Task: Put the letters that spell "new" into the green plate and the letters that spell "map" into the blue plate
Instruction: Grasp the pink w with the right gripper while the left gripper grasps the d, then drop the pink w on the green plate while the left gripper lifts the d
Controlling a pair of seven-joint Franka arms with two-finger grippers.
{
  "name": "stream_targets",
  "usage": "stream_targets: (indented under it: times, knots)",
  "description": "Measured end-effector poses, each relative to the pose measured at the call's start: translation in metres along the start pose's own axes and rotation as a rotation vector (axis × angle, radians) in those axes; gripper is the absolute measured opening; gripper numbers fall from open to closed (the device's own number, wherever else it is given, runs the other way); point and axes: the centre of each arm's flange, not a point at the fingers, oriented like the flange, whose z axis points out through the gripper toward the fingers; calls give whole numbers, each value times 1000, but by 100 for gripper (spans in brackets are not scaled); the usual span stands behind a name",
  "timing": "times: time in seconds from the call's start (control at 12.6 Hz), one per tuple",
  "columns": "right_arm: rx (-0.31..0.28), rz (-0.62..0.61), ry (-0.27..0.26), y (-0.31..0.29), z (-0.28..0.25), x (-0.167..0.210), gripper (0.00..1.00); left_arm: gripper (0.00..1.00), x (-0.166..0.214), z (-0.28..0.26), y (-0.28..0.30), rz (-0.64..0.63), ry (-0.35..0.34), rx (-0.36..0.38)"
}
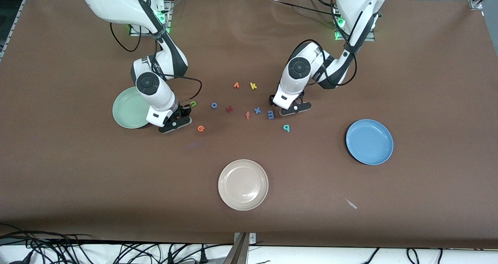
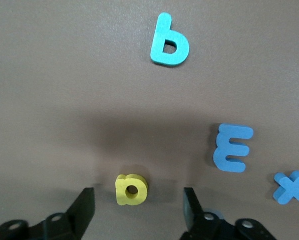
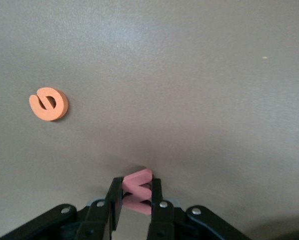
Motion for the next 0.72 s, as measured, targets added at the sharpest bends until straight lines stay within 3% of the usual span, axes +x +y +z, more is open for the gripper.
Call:
stream_targets:
  times: [0.24,0.4,0.48,0.64,0.72]
  knots:
    - [-23,53,-76,49,-57,-7,27,70,-1,5,-1,6,-2,8]
    - [-28,54,-108,99,-88,-23,27,52,-1,5,0,8,-2,8]
    - [-30,57,-116,123,-91,-33,27,52,-1,5,0,8,-2,8]
    - [-34,79,-131,152,-69,-57,27,29,-1,3,2,11,1,4]
    - [-39,81,-121,152,-51,-70,27,28,-1,3,2,19,5,7]
